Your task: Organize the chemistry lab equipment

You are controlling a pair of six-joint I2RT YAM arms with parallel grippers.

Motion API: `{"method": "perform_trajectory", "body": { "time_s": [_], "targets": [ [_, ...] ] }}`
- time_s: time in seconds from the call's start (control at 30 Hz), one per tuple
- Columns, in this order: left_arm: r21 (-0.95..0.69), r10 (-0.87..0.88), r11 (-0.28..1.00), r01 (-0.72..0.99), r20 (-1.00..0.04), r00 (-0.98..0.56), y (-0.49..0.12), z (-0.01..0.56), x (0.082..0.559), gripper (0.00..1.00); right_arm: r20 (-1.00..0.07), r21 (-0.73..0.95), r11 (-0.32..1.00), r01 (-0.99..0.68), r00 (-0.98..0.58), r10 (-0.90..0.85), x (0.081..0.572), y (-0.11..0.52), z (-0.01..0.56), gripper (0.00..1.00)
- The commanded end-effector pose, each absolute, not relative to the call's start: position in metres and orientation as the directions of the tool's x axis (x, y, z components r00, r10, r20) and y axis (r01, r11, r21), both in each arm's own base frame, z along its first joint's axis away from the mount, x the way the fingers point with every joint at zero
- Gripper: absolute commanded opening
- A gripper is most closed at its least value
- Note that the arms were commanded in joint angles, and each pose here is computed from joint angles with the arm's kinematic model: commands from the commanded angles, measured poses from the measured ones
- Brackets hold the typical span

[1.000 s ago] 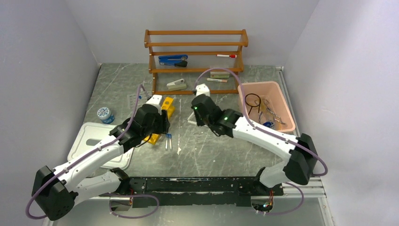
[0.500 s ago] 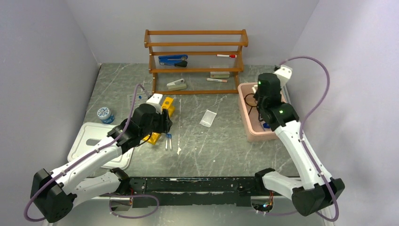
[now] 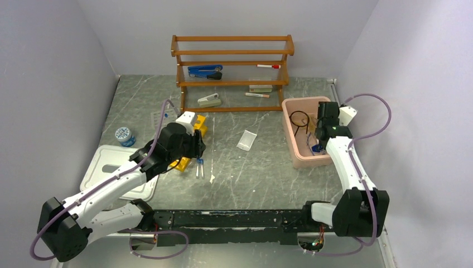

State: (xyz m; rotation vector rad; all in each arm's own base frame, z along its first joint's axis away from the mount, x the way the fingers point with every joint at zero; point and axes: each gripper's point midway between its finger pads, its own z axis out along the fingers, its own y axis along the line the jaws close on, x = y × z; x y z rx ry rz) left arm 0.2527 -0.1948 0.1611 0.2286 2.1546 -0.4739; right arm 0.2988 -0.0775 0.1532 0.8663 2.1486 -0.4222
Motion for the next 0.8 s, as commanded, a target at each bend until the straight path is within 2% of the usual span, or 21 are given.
{"method": "perform_trajectory", "body": {
  "time_s": [0.0, 0.3, 0.4, 0.47, 0.57, 0.77],
  "targets": [
    [-0.257, -0.004, 0.896, 0.363, -0.821, -0.572, -0.202, 0.163, 0.257, 0.55, -0.741, 0.017, 0.726, 0.688, -0.478, 0.471, 0.312, -0.082, 0.136, 0.00],
    [-0.257, 0.003, 0.891, 0.375, -0.822, -0.569, -0.205, 0.162, 0.257, 0.56, -0.703, -0.051, 0.720, 0.693, -0.536, 0.466, 0.312, -0.090, 0.102, 0.02],
    [-0.255, 0.005, 0.891, 0.376, -0.822, -0.570, -0.205, 0.161, 0.257, 0.56, -0.707, -0.087, 0.695, 0.713, -0.536, 0.462, 0.307, -0.097, 0.102, 0.10],
    [-0.255, 0.007, 0.890, 0.378, -0.822, -0.570, -0.205, 0.162, 0.257, 0.56, -0.718, -0.097, 0.683, 0.724, -0.526, 0.456, 0.306, -0.100, 0.108, 0.20],
    [-0.253, 0.009, 0.890, 0.379, -0.821, -0.571, -0.206, 0.161, 0.258, 0.58, -0.738, -0.066, 0.689, 0.722, -0.500, 0.453, 0.309, -0.099, 0.127, 0.29],
    [-0.234, -0.004, 0.907, 0.351, -0.837, -0.547, -0.201, 0.170, 0.265, 0.70, -0.773, 0.098, 0.766, 0.635, -0.437, 0.461, 0.328, -0.074, 0.178, 0.37]
  ]
}}
